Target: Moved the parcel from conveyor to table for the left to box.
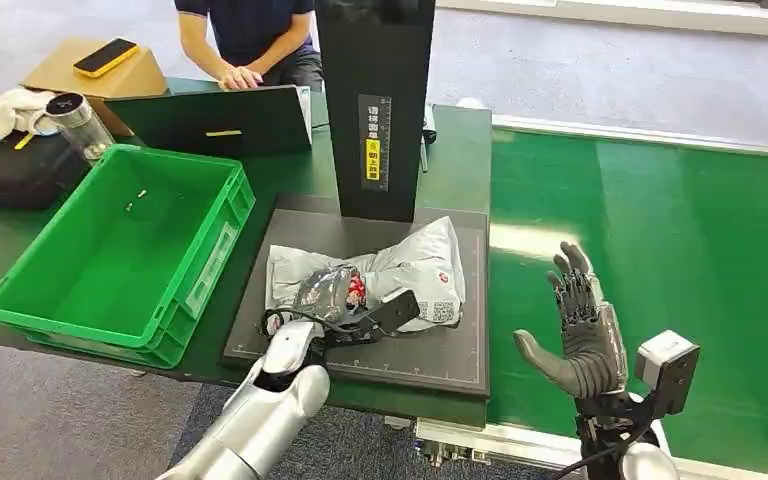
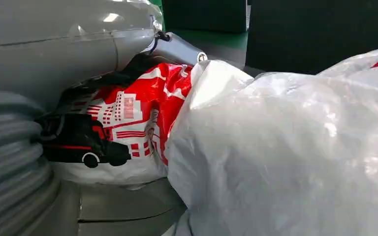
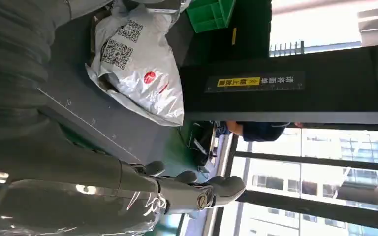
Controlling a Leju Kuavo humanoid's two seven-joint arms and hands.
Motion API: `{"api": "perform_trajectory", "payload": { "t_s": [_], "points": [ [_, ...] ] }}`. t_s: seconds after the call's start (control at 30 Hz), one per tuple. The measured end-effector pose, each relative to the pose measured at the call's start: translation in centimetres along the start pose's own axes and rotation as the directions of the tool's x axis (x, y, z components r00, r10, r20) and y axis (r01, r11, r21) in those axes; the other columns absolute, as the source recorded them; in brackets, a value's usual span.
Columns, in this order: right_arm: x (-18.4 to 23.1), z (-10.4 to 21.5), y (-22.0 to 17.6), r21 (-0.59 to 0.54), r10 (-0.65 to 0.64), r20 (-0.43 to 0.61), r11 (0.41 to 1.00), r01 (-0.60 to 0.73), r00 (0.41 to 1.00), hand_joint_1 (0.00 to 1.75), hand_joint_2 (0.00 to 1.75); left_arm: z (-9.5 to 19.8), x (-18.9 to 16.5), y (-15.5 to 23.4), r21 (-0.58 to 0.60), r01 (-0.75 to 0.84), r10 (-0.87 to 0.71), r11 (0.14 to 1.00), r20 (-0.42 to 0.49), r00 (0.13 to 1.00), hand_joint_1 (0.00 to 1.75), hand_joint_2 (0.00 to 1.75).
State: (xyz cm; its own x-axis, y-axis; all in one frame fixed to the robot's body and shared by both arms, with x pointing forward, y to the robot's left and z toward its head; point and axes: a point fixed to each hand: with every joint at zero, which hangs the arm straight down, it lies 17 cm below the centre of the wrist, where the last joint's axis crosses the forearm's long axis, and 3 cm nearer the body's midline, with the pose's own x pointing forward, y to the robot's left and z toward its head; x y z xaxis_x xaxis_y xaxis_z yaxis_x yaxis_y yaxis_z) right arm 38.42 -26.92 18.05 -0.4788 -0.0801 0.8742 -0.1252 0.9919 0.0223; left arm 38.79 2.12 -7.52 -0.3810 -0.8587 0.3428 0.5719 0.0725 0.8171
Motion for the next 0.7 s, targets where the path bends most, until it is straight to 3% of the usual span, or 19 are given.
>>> {"api": "perform_trajectory", "payload": {
  "t_s": [0.17, 0.23, 0.3, 0.43, 0.7],
  "points": [
    [0.0, -0.1, 0.1, -0.003, -0.005, 0.0, 1.0, 0.005, 1.0, 0.0, 1.75, 0.0, 0.4, 0.6, 0.034, -0.028, 0.027, 0.999, 0.032, 0.999, 1.75, 1.75],
    [0.3, -0.1, 0.0, -0.007, -0.007, 0.006, 1.0, 0.007, 1.0, 0.0, 1.75, 0.2, 1.5, 2.5, 0.15, -0.089, 0.074, 0.985, 0.102, 0.992, 1.75, 1.75],
    [0.8, -0.2, -0.4, -0.02, -0.012, 0.012, 1.0, 0.013, 1.0, 0.0, 1.75, 1.2, 2.4, 6.2, 0.338, -0.169, 0.11, 0.926, 0.188, 0.976, 1.75, 1.75],
    [1.2, -0.5, -1.0, -0.038, -0.024, 0.018, 0.999, 0.025, 1.0, 0.0, 1.75, 4.0, 1.7, 13.6, 0.615, -0.2, 0.079, 0.763, 0.219, 0.973, 1.75, 1.75],
    [1.3, -0.7, -1.7, -0.069, -0.014, 0.023, 0.997, 0.015, 1.0, 0.0, 1.75, 9.7, 0.9, 21.3, 0.839, -0.175, -0.033, 0.515, 0.223, 0.974, 1.75, 1.75]
  ]
}}
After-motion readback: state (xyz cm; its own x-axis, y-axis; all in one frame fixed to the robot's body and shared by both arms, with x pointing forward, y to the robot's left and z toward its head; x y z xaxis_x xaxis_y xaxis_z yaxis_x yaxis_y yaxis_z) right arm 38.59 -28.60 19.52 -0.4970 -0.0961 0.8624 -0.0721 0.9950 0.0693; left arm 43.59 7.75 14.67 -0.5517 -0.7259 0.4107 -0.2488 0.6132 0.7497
